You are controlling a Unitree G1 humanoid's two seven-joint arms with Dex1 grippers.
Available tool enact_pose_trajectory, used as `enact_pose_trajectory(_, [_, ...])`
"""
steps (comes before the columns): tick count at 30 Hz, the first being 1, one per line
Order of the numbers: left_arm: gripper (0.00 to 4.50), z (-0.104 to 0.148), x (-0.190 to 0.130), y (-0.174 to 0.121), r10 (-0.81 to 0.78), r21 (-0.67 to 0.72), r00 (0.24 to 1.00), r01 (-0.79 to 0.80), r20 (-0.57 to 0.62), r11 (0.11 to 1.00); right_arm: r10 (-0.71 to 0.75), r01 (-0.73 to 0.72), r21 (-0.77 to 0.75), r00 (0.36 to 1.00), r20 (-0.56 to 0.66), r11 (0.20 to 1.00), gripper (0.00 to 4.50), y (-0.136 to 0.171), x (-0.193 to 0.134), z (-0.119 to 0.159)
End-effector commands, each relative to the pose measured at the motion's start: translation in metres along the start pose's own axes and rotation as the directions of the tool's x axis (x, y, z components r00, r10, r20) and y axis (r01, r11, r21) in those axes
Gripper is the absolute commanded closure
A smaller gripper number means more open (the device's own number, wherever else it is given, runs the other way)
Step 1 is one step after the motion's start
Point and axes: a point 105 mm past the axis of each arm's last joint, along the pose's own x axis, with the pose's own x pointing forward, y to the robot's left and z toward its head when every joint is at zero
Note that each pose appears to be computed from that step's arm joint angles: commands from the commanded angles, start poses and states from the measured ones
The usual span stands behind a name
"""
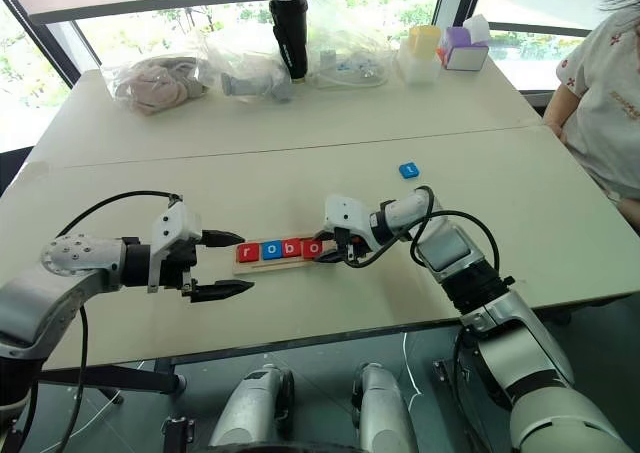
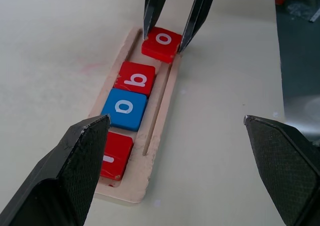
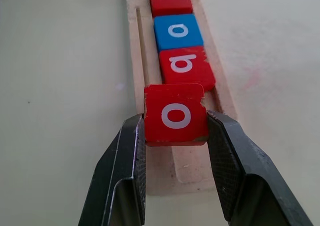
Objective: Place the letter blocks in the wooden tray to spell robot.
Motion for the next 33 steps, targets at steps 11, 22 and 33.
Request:
enact_pose_trajectory(11, [0.00, 0.011, -0.004, -0.002, 0.019, 0.025, 0.999, -0.019, 0.027, 0.999, -0.009, 0.010, -0.052, 1.000, 0.023, 0.999, 2.85, -0.012, 0.002, 0.009])
enact_pose_trajectory(22, [0.00, 0.012, -0.003, -0.001, 0.020, 0.029, 0.999, -0.021, 0.031, 0.999, -0.045, 0.047, -0.060, 0.998, 0.040, 0.997, 0.06, -0.019, -0.002, 0.013])
enact_pose_trajectory(33, [0.00, 0.012, -0.001, 0.001, 0.019, 0.029, 0.999, -0.020, 0.033, 0.999, -0.127, 0.130, -0.059, 0.991, 0.047, 0.990, 0.06, -0.028, -0.006, 0.012])
